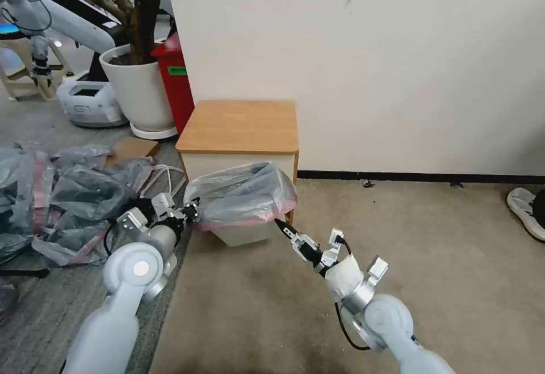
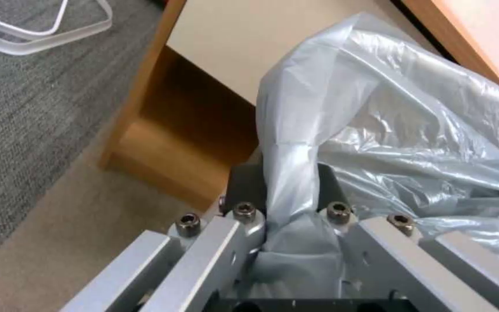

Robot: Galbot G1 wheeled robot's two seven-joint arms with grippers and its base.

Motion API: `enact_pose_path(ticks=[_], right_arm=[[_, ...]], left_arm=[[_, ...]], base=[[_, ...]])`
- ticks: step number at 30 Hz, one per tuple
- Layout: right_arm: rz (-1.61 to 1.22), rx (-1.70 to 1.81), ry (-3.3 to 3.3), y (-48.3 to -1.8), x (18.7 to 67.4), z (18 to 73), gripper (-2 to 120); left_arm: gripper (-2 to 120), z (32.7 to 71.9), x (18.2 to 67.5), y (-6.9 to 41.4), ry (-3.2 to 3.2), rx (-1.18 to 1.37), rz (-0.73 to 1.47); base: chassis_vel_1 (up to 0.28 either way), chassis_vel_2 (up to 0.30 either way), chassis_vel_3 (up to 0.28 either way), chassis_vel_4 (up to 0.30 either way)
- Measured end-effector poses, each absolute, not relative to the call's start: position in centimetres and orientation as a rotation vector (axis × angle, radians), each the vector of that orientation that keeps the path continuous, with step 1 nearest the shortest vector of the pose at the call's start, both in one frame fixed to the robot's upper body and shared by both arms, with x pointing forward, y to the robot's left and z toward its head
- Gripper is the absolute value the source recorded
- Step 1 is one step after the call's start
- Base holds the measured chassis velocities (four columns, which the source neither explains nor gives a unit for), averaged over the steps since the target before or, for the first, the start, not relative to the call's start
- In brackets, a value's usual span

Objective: Pick up the garbage bag from the table and place it over the trash can.

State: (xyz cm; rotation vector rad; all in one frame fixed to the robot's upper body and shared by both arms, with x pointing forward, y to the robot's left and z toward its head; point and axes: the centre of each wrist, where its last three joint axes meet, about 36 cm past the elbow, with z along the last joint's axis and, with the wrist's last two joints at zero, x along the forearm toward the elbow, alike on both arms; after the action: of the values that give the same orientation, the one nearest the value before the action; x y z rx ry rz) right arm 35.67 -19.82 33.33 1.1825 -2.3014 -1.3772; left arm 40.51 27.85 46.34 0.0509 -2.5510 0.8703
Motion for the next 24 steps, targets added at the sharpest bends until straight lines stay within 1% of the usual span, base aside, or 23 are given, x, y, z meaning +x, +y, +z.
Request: enact_pose_path(ticks=[3,4,5,6,8,9,10,12,13,16,18,20,24], right_arm=[[-1.378,1.193,-2.297,-19.7,36.0,33.5,51],[-1.377,1.193,-2.296,-19.6,36.1,33.5,53],[-1.377,1.193,-2.296,-19.6,36.1,33.5,53],[-1.376,1.192,-2.296,-19.6,36.3,33.6,61],[-1.374,1.189,-2.298,-19.5,36.5,33.7,68],[-1.374,1.189,-2.298,-19.5,36.5,33.7,68],[-1.367,1.187,-2.297,-19.5,36.6,33.8,72],[-1.344,1.171,-2.294,-19.9,36.2,33.5,83],[-1.344,1.171,-2.294,-19.9,36.2,33.5,83],[-1.339,1.17,-2.281,-20.5,35.2,32.9,91],[-1.336,1.172,-2.279,-20.5,35.0,32.9,91],[-1.325,1.174,-2.282,-20.5,34.8,32.7,95],[-1.323,1.165,-2.3,-20.3,35.7,33.0,95]], left_arm=[[6,46.3,40.4,27.8,-2.55,0.05,0.87],[6,46.3,40.4,27.8,-2.55,0.049,0.869],[6,46.3,40.4,27.8,-2.55,0.049,0.869],[6,46.3,40.3,27.7,-2.55,0.047,0.869],[6,46.3,40.2,27.7,-2.549,0.047,0.867],[6,46.3,40.2,27.7,-2.549,0.047,0.867],[6,46.3,40.2,27.7,-2.549,0.047,0.866],[6,46.3,40.1,27.7,-2.551,0.046,0.862],[6,46.3,40.1,27.7,-2.551,0.046,0.862],[6,46.3,40.3,27.8,-2.553,0.048,0.858],[6,46.3,40.4,27.9,-2.553,0.049,0.858],[6,46.3,40.5,27.7,-2.553,0.046,0.862],[6,46.2,40.4,27.3,-2.547,0.036,0.868]], base=[[0.0,0.0,0.0,0.0],[0.0,0.0,0.0,0.0],[0.0,0.0,0.0,0.0],[0.0,0.0,0.0,0.0],[0.0,0.0,0.0,0.0],[0.0,0.0,0.0,0.0],[0.0,0.0,0.0,0.0],[0.0,0.0,0.0,0.0],[0.0,0.0,0.0,0.0],[0.0,0.0,0.0,0.0],[0.0,0.0,0.0,0.0],[0.0,0.0,0.0,0.0],[0.0,0.0,0.0,0.0]])
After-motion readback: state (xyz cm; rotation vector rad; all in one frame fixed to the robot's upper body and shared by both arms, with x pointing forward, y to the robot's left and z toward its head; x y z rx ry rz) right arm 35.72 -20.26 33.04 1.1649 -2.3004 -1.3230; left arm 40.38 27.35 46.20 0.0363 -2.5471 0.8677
